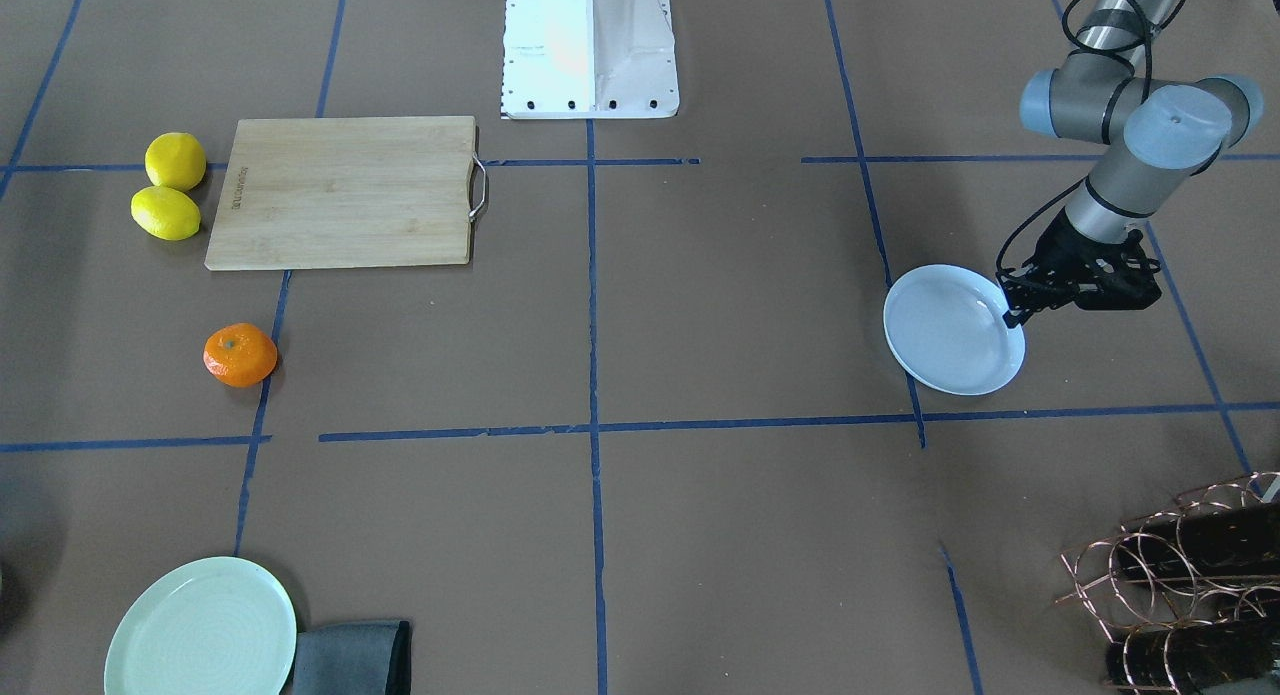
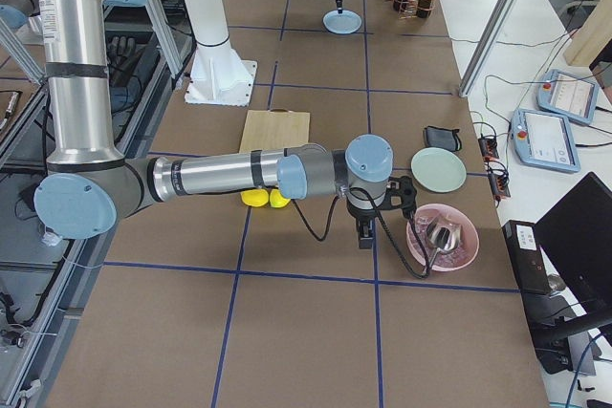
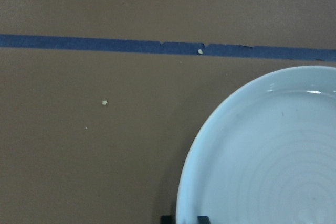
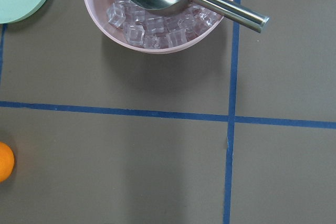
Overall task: Pick orange to plate
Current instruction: 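Move the left gripper to the edge of the light blue plate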
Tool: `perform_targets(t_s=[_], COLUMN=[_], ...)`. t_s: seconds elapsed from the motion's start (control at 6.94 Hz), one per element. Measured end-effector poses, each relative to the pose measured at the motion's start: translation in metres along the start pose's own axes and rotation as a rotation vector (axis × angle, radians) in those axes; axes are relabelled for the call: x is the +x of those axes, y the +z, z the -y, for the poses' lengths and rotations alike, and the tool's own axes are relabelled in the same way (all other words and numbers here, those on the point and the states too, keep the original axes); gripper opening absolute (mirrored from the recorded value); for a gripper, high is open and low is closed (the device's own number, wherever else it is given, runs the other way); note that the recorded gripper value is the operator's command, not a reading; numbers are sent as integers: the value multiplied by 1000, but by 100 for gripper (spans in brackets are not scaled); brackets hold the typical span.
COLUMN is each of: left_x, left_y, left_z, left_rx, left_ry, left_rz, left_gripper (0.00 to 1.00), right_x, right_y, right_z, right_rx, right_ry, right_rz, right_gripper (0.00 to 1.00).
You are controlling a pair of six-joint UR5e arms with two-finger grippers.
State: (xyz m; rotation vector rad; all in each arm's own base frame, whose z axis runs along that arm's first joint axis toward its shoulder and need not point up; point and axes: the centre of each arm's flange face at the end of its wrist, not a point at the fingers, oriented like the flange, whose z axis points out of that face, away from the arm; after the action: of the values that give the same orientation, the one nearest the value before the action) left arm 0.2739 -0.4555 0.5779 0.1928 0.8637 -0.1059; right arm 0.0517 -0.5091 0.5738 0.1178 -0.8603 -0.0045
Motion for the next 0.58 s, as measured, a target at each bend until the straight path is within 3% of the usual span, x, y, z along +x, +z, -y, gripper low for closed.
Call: perform_targets(t_s=[0.58], left_x=[9], left_y=[-46], left_z=[23], left_rx=[27], left_ry=[-12], left_rz=[-61], left_gripper=[0], right_x=[-4], right_y=[0], right_z=[1], right_rx=[2], right_ry=[-4], right_rz=[1], right_gripper=[100])
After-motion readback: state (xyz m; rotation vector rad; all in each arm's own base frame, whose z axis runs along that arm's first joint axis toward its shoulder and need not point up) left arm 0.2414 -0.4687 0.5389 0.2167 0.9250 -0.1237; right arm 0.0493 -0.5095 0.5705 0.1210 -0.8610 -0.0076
